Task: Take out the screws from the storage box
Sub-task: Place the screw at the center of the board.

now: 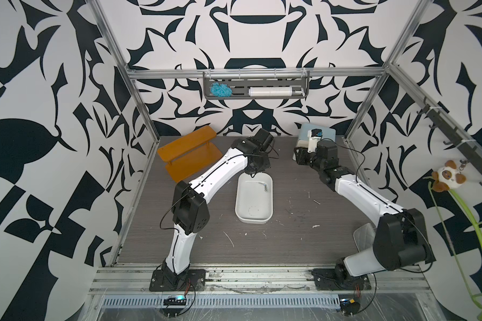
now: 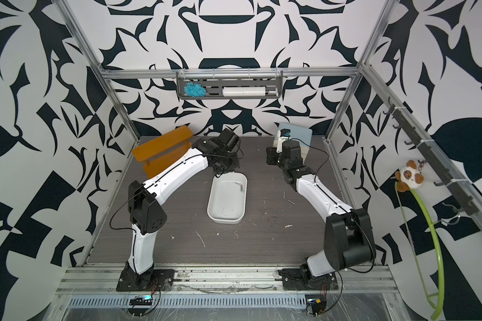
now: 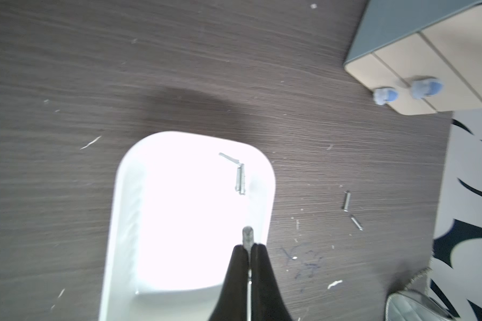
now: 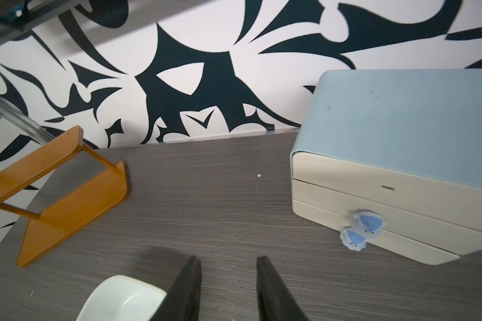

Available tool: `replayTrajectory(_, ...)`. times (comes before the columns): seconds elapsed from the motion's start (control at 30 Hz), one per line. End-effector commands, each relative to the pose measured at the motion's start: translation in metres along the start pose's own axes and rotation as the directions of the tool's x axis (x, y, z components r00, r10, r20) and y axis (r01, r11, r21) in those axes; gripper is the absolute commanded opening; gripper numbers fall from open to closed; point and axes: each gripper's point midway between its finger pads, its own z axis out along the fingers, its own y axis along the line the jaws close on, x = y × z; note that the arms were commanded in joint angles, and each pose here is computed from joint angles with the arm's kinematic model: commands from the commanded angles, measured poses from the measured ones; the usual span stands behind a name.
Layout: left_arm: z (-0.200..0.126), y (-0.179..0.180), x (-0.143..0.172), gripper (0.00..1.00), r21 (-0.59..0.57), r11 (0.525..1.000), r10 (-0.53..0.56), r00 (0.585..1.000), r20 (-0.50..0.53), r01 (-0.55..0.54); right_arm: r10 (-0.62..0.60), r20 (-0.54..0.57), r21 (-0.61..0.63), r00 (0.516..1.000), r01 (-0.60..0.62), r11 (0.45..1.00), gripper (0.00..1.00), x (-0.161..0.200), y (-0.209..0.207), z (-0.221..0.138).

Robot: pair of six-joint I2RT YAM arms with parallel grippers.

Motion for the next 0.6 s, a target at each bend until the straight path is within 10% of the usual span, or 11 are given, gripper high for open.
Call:
replayTrajectory(0.0,0.022,-0.043,0.019,0.00,0.097,0.992,0.092,0.995,-0.050,-0.086,0.038,0.149,0.133,0.988,-0.058,0.989,0.41,-0.036,-0.022,-0.035)
replayTrajectory(0.57,0.123,-0.101,0.074,0.00,0.280,0.957,0.143,0.967,-0.213,-0.080,0.066,0.216,0.210,0.974,-0.113,0.971,0.42,-0.044,-0.052,-0.061)
